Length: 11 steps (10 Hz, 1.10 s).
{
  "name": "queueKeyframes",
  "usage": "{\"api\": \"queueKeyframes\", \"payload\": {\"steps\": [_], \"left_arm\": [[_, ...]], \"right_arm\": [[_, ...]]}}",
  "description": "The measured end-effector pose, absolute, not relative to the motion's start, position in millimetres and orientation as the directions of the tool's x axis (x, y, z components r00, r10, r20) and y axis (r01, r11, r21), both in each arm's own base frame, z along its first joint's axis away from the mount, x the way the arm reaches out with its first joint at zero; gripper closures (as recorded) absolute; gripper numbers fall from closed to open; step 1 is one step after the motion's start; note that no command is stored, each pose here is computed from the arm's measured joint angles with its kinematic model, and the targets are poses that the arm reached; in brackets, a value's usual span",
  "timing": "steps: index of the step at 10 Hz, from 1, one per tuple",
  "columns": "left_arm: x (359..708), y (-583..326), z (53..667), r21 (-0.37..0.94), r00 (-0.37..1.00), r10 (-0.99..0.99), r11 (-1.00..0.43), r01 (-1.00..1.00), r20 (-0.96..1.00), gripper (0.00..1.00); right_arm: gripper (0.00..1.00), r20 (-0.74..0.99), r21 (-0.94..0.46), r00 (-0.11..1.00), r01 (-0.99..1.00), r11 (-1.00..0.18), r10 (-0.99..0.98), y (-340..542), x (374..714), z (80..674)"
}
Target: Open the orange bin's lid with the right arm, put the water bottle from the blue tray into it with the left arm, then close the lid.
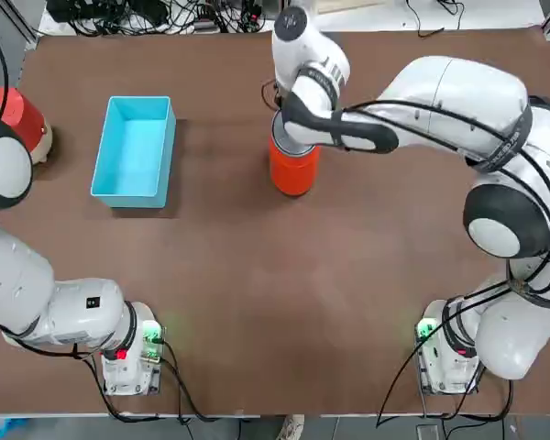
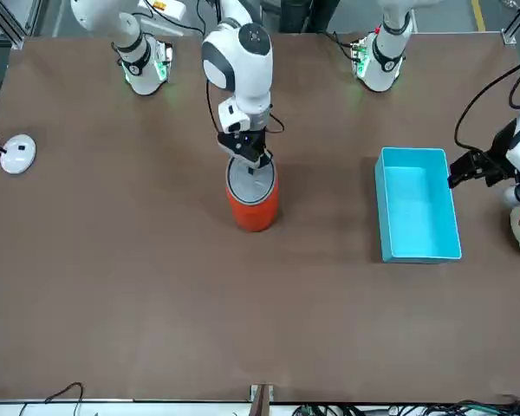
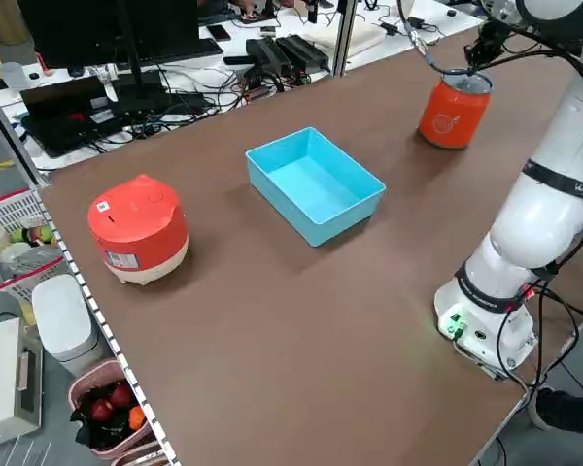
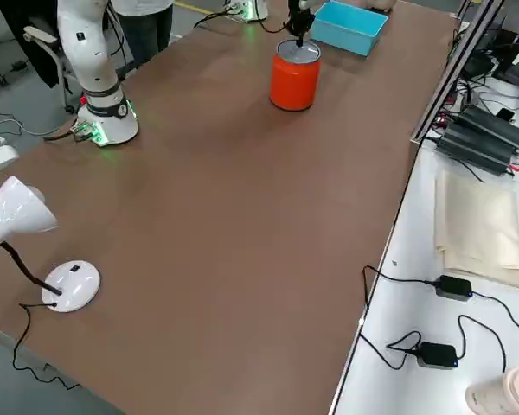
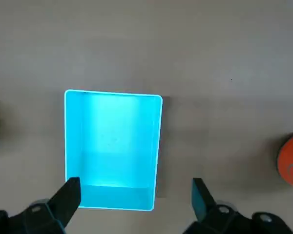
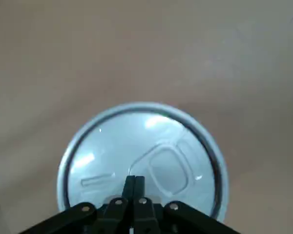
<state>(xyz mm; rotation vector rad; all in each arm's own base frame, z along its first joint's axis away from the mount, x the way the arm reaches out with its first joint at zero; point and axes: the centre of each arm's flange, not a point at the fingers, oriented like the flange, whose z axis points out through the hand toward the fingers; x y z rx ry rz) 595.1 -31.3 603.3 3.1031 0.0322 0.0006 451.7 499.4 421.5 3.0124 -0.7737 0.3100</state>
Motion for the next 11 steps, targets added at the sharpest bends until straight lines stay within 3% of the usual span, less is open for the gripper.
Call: {"api": "queueKeyframes", "payload": {"steps": [3, 6, 8, 11], "left_arm": [[594.8, -36.7, 603.3, 0.039, 1.0, 0.01, -0.999, 0.01, 0.0, 0.0], [594.9, -34.0, 603.5, 0.038, 1.0, 0.014, -0.999, 0.014, 0.001, 0.0], [594.9, -33.5, 603.5, 0.038, 1.0, 0.015, -0.999, 0.015, 0.001, 0.0], [594.9, -33.4, 603.4, 0.038, 1.0, 0.015, -0.999, 0.015, 0.001, 0.0]], "right_arm": [[0.99, 0.121, -0.005, 0.875, -0.472, -0.882, -0.469, 438.3, 495.0, 490.6], [0.99, 0.04, 0.003, 0.916, -0.4, -0.917, -0.399, 269.7, 540.6, 589.0], [0.99, 0.039, -0.012, 0.924, -0.38, -0.925, -0.38, 161.8, 548.6, 633.9], [0.97, 0.014, 0.009, 0.964, -0.267, -0.964, -0.267, 55.9, 550.0, 647.3]]}}
